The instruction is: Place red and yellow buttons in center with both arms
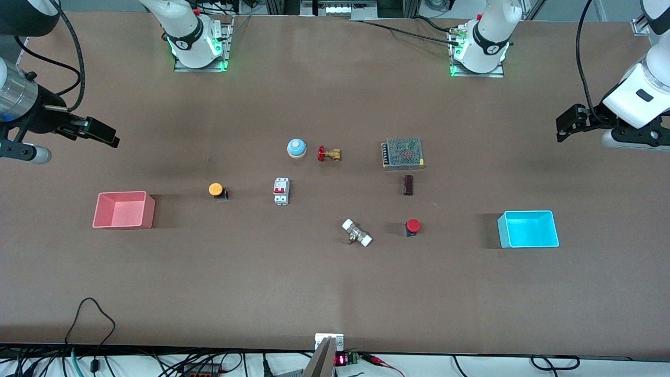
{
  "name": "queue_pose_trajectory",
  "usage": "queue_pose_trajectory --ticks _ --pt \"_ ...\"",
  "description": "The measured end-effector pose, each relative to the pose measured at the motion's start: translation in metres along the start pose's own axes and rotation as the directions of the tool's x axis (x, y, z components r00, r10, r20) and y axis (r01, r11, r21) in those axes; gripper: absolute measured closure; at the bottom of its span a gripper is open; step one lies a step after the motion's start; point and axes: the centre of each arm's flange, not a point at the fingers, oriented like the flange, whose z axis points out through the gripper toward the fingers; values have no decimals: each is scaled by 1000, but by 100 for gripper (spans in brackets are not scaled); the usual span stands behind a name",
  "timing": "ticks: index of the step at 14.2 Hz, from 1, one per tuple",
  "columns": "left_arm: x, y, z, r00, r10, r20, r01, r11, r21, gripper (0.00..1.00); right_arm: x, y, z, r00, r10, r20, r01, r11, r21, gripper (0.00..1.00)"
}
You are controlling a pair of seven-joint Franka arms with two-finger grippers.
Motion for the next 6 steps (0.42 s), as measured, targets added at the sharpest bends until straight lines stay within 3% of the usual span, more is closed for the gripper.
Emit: queue_pose_trajectory --ticks 6 --pt "0 1 0 1000 -2 0 2 1000 -7 0 0 0 0 1000 -1 0 1 1000 0 0"
